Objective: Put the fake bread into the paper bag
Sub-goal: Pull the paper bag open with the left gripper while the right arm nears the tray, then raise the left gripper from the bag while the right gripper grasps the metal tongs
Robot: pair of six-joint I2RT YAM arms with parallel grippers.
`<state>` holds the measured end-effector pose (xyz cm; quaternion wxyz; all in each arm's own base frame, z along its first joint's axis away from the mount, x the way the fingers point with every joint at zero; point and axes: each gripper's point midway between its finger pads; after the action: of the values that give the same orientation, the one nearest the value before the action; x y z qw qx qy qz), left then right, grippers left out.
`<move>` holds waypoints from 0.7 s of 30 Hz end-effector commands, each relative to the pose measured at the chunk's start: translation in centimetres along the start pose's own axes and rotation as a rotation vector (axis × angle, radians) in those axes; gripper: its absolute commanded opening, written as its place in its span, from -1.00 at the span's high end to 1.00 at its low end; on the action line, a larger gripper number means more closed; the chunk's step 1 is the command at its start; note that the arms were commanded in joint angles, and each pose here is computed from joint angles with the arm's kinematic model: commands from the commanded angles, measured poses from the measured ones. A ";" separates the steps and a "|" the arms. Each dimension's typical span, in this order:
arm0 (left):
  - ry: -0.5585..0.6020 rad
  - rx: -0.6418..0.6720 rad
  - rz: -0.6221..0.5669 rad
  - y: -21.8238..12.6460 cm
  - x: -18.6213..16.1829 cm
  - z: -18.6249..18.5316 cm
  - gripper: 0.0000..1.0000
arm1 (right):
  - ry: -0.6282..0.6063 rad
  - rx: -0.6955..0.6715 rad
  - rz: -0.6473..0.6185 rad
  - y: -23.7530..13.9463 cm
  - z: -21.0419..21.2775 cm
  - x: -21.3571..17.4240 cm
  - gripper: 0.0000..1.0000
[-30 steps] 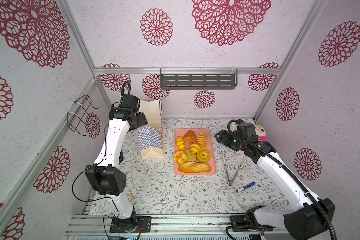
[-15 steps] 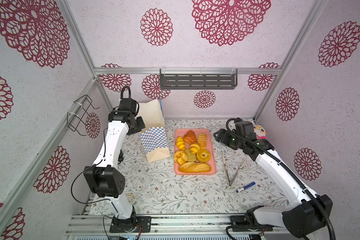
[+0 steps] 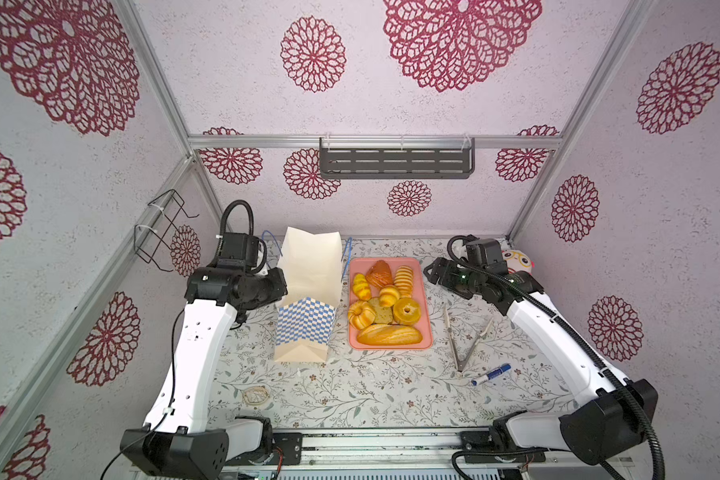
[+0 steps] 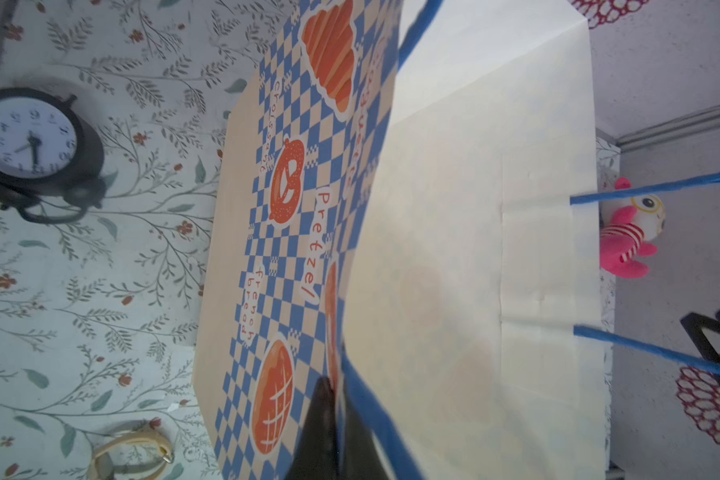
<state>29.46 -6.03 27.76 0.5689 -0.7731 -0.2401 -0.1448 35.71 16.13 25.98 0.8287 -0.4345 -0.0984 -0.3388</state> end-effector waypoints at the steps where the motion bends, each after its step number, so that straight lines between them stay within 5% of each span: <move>1: -0.022 -0.110 0.020 -1.1 -2.7 -1.6 1.00 | -0.040 0.020 0.008 -0.9 1.1 0.2 -0.68; 10: -0.066 -0.103 0.046 -1.2 -7.1 -0.3 1.00 | -0.052 -0.002 0.023 -0.9 0.8 0.0 -0.68; 15: -0.079 -0.038 0.012 -1.8 -6.3 0.7 0.41 | -0.048 -0.060 0.030 -1.1 -0.7 -0.6 -0.73; 21: -0.082 -0.006 -0.027 -2.4 -5.0 0.9 0.24 | -0.034 -0.154 0.044 -1.8 -3.2 -1.8 -0.89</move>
<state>23.68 -6.08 26.35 0.5472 -0.7869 -0.2592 -0.1194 34.31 15.07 24.37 0.8139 -0.4811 -0.0812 -0.3153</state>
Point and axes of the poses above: each gripper's point midway between its finger pads, its own y axis out along the fingers, its own z axis along the line the jaws close on, x = y × z, and after that the axes turned 8 degrees about y, right-handed
